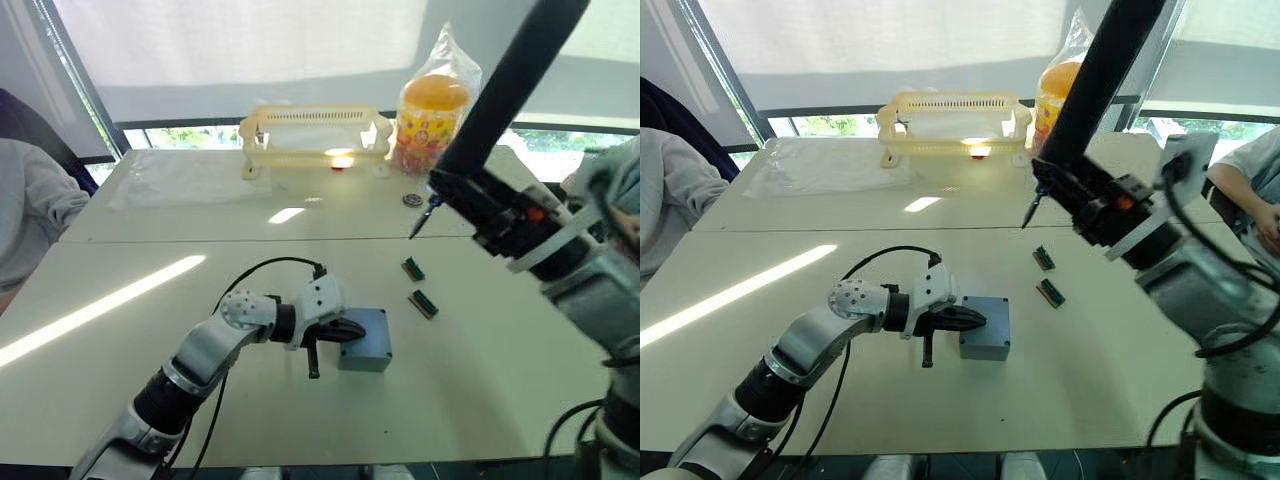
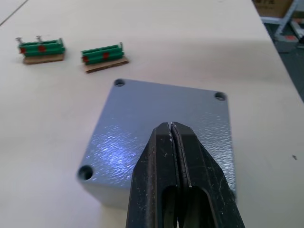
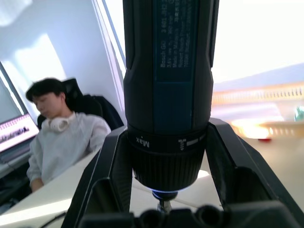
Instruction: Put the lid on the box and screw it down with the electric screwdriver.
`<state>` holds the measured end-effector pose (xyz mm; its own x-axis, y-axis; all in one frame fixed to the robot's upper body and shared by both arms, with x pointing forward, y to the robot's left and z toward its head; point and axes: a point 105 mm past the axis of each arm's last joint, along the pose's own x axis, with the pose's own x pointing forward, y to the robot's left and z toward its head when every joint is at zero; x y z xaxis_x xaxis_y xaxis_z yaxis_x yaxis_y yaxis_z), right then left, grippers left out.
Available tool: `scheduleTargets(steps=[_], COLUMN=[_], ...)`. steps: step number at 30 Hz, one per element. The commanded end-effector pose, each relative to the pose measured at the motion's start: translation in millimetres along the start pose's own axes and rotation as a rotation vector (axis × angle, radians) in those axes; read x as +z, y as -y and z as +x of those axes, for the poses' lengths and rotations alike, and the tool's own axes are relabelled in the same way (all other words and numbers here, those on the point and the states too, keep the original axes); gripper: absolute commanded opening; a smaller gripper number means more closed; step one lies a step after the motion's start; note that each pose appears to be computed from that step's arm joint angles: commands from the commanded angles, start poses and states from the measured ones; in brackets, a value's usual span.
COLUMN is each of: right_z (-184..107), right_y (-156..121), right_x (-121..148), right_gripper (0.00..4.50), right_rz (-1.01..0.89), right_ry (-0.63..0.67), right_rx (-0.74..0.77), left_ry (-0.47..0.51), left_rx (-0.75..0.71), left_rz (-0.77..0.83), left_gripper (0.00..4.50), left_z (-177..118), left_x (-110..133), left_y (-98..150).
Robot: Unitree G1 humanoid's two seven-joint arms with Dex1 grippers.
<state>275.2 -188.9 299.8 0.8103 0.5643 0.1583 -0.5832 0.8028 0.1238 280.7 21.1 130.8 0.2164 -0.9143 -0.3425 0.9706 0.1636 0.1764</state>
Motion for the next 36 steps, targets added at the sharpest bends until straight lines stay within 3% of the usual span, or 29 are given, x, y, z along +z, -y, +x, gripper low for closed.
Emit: scheduleTargets(steps=[1,4,8,13,18,26,28,32,36], right_z=[-28,-61,-87,-101,-96,-88,-86,-78,-48], right_y=[23,39,67,87,102,117,118,121,141], right_x=[-16,-48,-70,-93,-119,-138,-142,-142,-106], right_gripper=[1.80,1.80,1.80,1.80,1.80,1.80,2.85,4.46,4.46], right_rz=[0.077,0.104,0.256,0.355,0.404,0.403,0.388,0.361,0.095], right_ry=[-0.293,-0.654,-0.824,-0.934,-1.025,-1.108,-1.119,-1.097,-0.880], right_rx=[-0.031,-0.083,-0.207,-0.288,-0.335,-0.357,-0.352,-0.338,-0.335], left_ry=[0.053,0.058,0.048,0.002,-0.025,-0.012,0.002,0.007,-0.020], left_rx=[0.040,0.026,-0.063,-0.139,-0.179,-0.095,-0.053,0.071,0.226], left_rz=[0.064,0.090,0.101,0.117,0.104,0.069,0.053,0.028,0.002], left_gripper=[0.00,0.00,0.00,0.00,0.00,0.00,0.00,0.00,0.00], left_z=[-17,-28,-38,-43,-43,-40,-40,-43,-53], left_x=[27,37,43,41,37,36,37,36,29], left_y=[-7,-7,6,22,38,31,24,3,-22])
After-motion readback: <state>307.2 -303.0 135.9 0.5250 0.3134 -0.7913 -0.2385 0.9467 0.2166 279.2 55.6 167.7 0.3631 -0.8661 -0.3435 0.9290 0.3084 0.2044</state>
